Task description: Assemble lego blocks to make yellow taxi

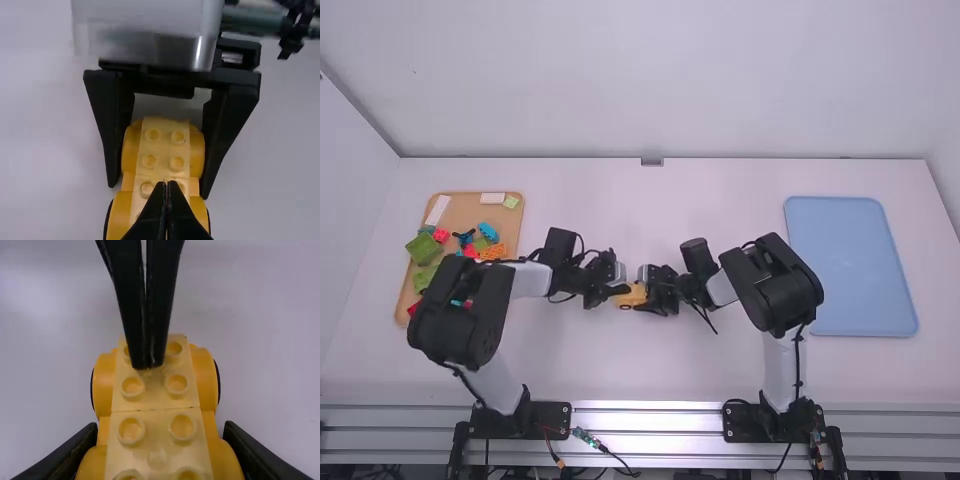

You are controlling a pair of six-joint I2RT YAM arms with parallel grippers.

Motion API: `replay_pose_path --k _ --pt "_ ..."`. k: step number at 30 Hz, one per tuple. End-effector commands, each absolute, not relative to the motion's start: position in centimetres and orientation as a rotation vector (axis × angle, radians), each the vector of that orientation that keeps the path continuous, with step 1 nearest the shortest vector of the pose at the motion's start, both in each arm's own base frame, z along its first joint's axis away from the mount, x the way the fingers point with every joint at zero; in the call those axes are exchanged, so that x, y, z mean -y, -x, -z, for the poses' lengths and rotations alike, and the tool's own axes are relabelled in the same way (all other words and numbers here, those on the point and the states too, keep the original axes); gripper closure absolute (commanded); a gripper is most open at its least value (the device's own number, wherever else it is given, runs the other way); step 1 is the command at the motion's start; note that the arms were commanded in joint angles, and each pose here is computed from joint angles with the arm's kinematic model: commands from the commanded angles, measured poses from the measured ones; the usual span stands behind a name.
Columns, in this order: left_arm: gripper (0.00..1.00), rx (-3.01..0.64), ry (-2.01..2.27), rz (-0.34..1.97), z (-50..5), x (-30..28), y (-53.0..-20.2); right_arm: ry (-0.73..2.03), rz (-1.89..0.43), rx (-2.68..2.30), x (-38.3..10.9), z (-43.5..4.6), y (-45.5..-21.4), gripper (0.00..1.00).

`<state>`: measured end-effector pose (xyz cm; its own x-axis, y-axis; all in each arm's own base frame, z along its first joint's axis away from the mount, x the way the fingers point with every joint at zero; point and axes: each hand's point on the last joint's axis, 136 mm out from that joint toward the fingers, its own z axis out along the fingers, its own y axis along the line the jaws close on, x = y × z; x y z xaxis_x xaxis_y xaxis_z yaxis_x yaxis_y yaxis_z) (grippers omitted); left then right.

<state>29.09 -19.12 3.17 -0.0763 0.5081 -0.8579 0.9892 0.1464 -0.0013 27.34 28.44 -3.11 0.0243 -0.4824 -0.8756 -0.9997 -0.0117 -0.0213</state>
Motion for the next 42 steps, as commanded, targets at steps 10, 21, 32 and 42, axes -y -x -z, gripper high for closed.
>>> replay_pose_path --k 10,21,32,42 --pt "0.82 -1.88 -1.199 0.555 -9.3 16.8 -34.1 1.579 -0.77 -1.72 -26.9 5.9 -28.4 0.54" --pt "0.01 -2.001 -1.185 0.531 -7.6 15.8 -33.4 1.608 -0.764 -1.827 -26.6 6.5 -28.9 0.23" --pt "0.01 -2.12 -1.047 0.439 -7.0 14.0 -34.7 1.675 -0.725 -1.914 -25.6 6.5 -28.8 0.01" --pt "0.01 -2.109 -0.949 0.531 -7.9 11.8 -35.2 1.731 -0.477 -2.081 -22.0 5.0 -28.8 0.01"
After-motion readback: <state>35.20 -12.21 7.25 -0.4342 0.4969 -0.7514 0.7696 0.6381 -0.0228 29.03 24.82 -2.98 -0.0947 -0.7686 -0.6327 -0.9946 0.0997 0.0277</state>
